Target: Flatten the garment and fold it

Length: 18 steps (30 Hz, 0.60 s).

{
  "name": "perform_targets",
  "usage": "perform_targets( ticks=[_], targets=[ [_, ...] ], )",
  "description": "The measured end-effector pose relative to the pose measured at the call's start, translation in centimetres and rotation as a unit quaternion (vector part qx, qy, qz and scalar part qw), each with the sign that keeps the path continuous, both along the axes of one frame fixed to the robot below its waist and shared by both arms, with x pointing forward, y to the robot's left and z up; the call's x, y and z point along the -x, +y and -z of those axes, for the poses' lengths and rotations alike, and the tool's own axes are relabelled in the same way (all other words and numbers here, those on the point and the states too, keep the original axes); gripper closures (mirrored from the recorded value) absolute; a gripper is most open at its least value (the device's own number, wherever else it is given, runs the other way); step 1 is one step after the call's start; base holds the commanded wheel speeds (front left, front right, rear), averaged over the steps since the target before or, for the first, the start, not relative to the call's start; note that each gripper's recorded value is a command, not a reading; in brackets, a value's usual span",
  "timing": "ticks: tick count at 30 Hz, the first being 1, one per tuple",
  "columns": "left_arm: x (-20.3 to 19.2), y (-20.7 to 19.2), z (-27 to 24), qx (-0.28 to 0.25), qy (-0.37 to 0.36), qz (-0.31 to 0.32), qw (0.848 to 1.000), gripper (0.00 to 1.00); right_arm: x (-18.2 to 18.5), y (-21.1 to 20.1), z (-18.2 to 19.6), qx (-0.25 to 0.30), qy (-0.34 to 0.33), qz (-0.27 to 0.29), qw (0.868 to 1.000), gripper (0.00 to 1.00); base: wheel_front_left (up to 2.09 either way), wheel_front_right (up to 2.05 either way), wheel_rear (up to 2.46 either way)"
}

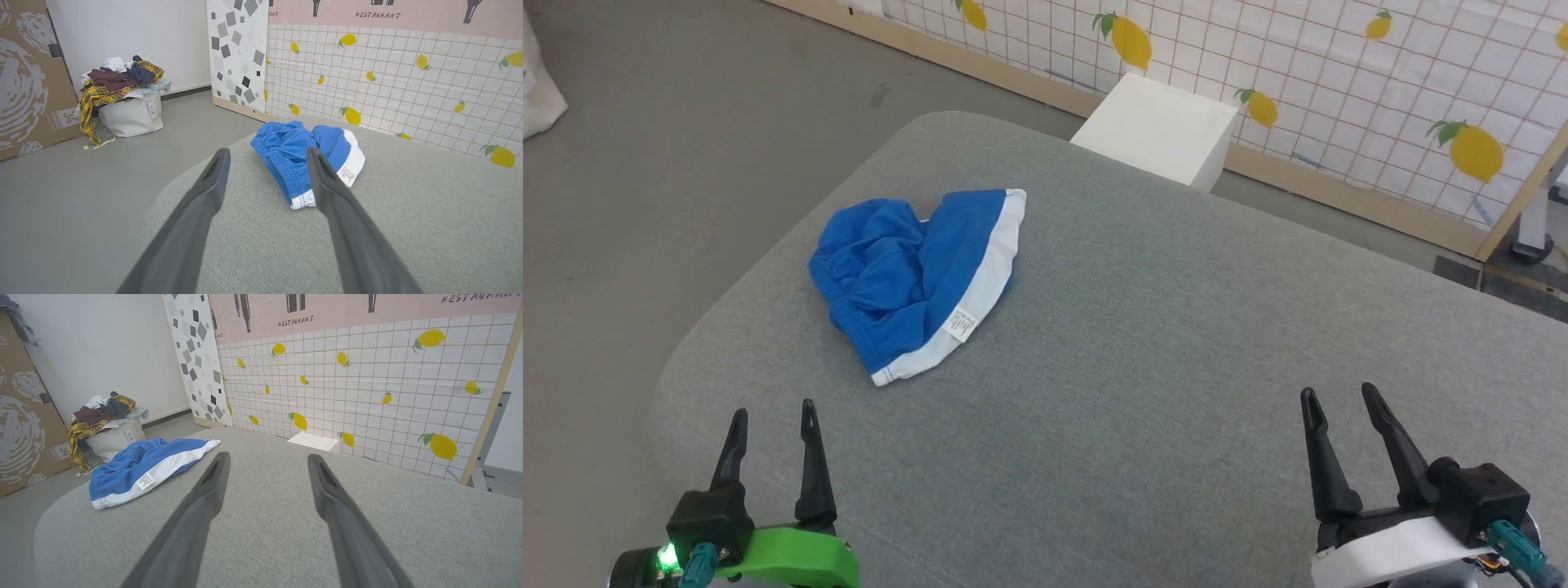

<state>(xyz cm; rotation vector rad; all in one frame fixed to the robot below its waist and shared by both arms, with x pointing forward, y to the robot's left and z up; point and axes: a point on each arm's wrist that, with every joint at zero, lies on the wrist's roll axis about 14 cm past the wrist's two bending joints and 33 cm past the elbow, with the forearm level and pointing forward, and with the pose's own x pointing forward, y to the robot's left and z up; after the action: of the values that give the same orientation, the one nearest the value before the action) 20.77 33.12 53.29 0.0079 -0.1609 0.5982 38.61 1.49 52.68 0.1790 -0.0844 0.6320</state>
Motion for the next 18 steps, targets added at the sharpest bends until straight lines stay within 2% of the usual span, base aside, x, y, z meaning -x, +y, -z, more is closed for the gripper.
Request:
perform_targets(
  ticks=[18],
  targets=[
    [1.6,0.8,0.5,0.005,0.002,-0.029,1.000,0.00,-0.3,1.4,0.6,-0.011,0.005,-0.018,1.000,0.00,0.00,0.00,0.00]
  ],
)
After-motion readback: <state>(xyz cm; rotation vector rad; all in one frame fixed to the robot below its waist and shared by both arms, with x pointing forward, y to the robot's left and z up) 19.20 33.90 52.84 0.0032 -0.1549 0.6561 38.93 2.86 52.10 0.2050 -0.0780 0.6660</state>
